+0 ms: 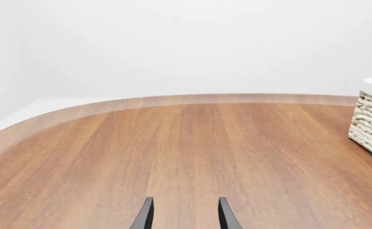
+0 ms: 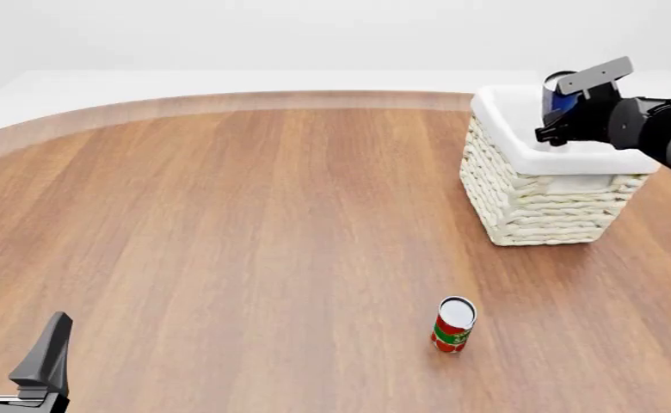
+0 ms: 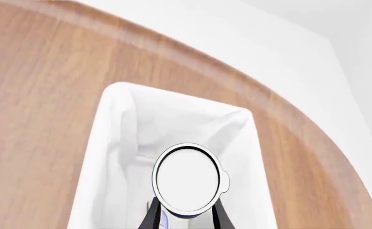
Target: Pick up the alphabet soup and the cream cheese box, and put them in the basket.
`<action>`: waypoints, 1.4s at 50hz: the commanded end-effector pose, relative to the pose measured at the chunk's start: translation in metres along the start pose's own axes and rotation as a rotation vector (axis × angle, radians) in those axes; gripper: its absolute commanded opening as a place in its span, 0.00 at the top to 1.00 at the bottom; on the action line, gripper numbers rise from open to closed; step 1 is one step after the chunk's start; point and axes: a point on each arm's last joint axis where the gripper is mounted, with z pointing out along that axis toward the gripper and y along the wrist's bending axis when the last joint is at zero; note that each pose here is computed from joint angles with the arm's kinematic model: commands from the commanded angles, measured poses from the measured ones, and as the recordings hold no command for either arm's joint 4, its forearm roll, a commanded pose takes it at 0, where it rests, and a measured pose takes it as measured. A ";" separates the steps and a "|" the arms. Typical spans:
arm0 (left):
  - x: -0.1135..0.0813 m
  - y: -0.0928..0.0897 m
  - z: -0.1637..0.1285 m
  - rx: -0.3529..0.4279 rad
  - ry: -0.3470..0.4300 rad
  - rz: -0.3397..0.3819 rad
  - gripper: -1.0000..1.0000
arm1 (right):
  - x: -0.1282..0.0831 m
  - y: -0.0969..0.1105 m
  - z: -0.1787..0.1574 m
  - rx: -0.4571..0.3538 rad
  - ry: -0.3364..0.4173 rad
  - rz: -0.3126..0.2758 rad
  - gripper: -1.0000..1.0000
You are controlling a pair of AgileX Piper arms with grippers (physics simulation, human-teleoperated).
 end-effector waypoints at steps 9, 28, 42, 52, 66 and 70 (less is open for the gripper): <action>0.000 0.000 0.000 0.000 0.000 0.000 0.00 | -0.003 -0.001 0.002 -0.005 0.007 0.014 1.00; 0.000 0.000 0.000 0.000 0.000 0.000 0.00 | -0.002 0.000 0.006 -0.015 0.026 0.018 1.00; 0.000 0.000 0.000 0.000 0.000 0.000 0.00 | -0.005 -0.002 0.001 -0.003 0.002 0.047 0.00; 0.000 0.000 0.000 0.000 0.000 0.000 0.00 | -0.007 -0.003 -0.004 0.006 -0.020 0.056 0.00; 0.000 0.000 0.000 0.000 0.000 0.000 0.00 | -0.015 0.002 -0.015 0.011 -0.080 0.090 0.00; 0.000 0.000 0.000 0.000 0.000 0.000 0.00 | -0.017 0.005 -0.020 0.012 -0.104 0.096 0.00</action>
